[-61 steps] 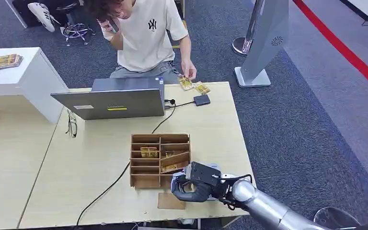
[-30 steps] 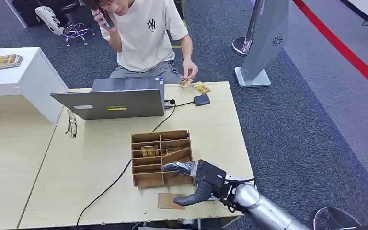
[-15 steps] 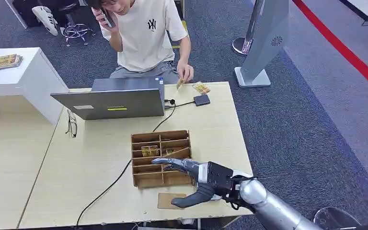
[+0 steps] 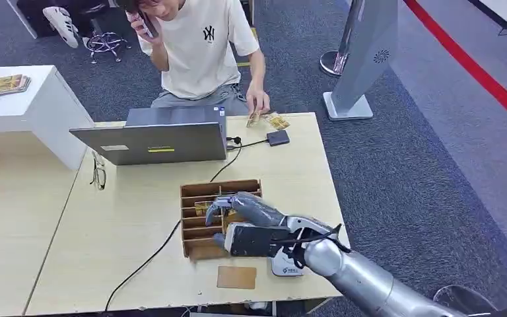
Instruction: Pass the card to the sensor for recognition and then transmit it.
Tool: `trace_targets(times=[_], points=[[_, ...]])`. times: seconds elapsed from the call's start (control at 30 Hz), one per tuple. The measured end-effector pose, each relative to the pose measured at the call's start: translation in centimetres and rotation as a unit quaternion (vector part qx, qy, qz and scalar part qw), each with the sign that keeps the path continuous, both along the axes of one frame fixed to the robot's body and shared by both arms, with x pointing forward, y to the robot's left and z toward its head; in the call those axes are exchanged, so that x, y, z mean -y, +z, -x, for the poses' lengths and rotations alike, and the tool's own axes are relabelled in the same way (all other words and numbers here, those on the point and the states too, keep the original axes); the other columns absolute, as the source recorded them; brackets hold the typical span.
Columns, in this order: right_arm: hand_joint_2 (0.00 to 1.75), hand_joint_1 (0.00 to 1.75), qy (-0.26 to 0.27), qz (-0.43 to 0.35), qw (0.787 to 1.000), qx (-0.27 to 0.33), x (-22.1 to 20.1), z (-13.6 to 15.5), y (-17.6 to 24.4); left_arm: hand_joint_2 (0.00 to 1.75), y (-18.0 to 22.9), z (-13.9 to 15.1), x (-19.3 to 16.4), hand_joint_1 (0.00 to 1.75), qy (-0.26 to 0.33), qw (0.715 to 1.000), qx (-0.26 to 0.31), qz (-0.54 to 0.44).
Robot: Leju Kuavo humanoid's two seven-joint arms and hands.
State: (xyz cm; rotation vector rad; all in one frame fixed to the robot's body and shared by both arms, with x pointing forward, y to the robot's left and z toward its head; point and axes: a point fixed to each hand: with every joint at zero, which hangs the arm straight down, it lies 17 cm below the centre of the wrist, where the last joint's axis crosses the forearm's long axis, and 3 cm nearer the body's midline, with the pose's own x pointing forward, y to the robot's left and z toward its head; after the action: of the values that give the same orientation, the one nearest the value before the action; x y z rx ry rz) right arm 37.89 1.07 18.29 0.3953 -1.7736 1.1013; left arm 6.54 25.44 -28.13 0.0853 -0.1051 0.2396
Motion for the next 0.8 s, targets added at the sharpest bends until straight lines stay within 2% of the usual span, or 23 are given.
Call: trace_targets(times=[0.07, 0.13, 0.3, 0.37, 0.57, 0.63, 0.8], points=[[1.75, 0.68, -0.003, 0.008, 1.0, 0.011, -0.4, -0.1, 0.1, 0.0, 0.0, 0.0, 0.0, 0.0, 0.0, 1.0, 0.0, 0.001], [1.75, 0.7, -0.029, 0.061, 0.994, 0.089, -2.8, -0.9, 0.9, 0.0, 0.0, 0.1, 0.4, 0.0, 0.0, 1.0, -0.004, 0.005], [1.75, 0.63, -0.041, 0.082, 0.988, 0.124, -4.3, -1.0, 1.4, 0.0, 0.0, 0.2, 0.6, 0.0, 0.0, 1.0, -0.007, 0.008], [1.75, 0.75, -0.055, 0.094, 0.983, 0.146, -4.6, -1.3, 1.7, 0.0, 0.0, 0.2, 0.7, 0.0, 0.0, 1.0, -0.008, 0.009], [1.75, 0.87, -0.079, 0.119, 0.972, 0.184, -5.3, -2.0, 1.9, 0.0, 0.0, 0.2, 0.7, 0.0, -0.001, 1.0, -0.009, 0.01], [1.75, 0.8, -0.086, 0.127, 0.969, 0.195, -5.5, -2.2, 1.9, 0.0, 0.0, 0.2, 0.8, 0.0, -0.002, 1.0, -0.009, 0.011], [1.75, 0.82, -0.1, 0.147, 0.961, 0.212, -5.9, -2.8, 1.6, 0.0, 0.0, 0.3, 0.9, 0.0, -0.005, 1.0, -0.01, 0.013]])
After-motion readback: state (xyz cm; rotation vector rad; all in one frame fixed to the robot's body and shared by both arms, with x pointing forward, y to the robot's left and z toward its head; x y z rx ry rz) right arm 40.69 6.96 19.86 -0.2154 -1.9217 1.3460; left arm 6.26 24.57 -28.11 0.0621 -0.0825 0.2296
